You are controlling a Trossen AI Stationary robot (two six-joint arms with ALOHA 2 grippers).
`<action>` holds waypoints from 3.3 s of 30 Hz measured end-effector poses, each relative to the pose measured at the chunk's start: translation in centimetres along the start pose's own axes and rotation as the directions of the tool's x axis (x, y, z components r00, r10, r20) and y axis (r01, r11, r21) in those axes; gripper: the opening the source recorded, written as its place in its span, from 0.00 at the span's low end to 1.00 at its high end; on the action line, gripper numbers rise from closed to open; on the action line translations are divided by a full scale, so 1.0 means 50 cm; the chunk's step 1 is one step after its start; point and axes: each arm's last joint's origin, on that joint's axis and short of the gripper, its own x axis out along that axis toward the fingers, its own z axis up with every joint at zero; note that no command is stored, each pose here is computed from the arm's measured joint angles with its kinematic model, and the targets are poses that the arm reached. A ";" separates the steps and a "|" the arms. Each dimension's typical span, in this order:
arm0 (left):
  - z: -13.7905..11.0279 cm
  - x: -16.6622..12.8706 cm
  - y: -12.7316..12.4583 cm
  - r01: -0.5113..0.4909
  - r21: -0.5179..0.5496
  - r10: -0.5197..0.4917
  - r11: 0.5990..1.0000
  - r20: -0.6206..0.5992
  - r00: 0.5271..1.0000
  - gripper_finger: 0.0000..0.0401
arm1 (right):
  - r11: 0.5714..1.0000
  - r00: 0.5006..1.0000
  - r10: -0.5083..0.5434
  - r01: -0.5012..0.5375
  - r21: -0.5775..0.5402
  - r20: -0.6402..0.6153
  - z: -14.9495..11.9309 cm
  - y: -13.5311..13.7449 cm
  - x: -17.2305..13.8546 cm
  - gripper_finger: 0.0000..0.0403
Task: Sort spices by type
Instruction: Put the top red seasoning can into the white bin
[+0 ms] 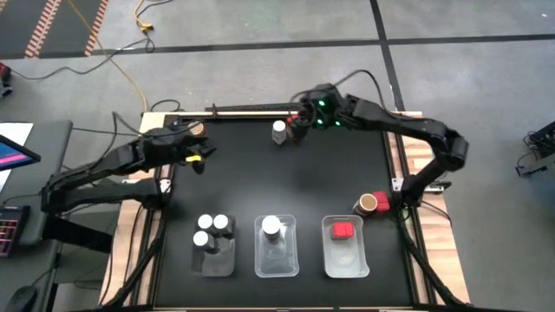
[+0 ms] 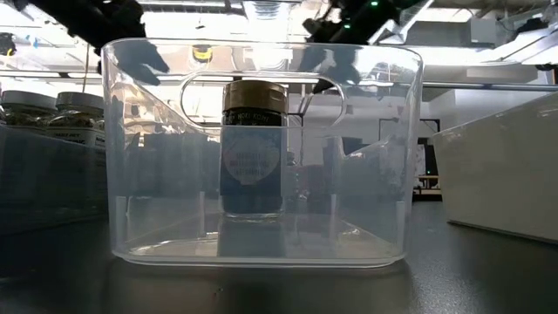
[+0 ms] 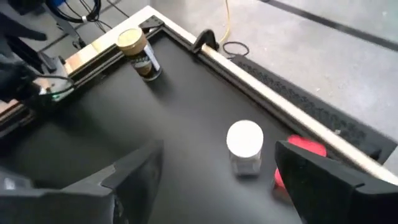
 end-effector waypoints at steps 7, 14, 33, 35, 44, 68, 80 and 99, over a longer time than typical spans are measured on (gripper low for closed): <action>-0.026 -0.036 0.017 -0.013 -0.062 0.016 0.998 0.039 0.999 0.63 | 0.995 0.998 -0.017 0.011 -0.102 -0.055 0.058 0.023 0.070 0.82; -0.031 -0.044 0.020 -0.015 -0.123 0.019 0.992 0.030 0.999 0.63 | 0.982 0.986 -0.050 0.019 -0.186 -0.160 0.085 0.037 0.145 0.82; -0.046 -0.044 0.025 -0.059 -0.160 0.053 0.985 -0.042 0.998 0.63 | 0.975 0.924 -0.160 0.094 -0.202 -0.346 0.093 -0.040 0.175 0.85; -0.045 -0.044 0.026 -0.075 -0.159 0.070 0.984 -0.038 0.997 0.63 | 0.976 0.922 -0.172 0.112 -0.187 -0.348 0.097 -0.057 0.174 0.88; -0.044 -0.044 0.027 -0.101 -0.160 0.098 0.982 -0.025 0.995 0.63 | 0.965 0.927 -0.225 0.255 0.066 -0.302 0.122 -0.149 0.174 0.95; -0.044 -0.023 0.023 -0.149 -0.140 0.142 0.979 -0.065 0.988 0.63 | 0.951 0.879 -0.232 0.294 0.092 -0.416 0.026 -0.165 0.236 0.92; -0.039 -0.016 0.020 -0.146 -0.130 0.140 0.981 -0.052 0.989 0.63 | 0.956 0.871 -0.215 0.280 0.087 -0.442 -0.036 -0.164 0.272 0.92; -0.039 -0.016 0.020 -0.146 -0.134 0.140 0.980 -0.054 0.989 0.63 | 0.958 0.832 -0.184 0.271 0.094 -0.523 -0.092 -0.180 0.328 0.92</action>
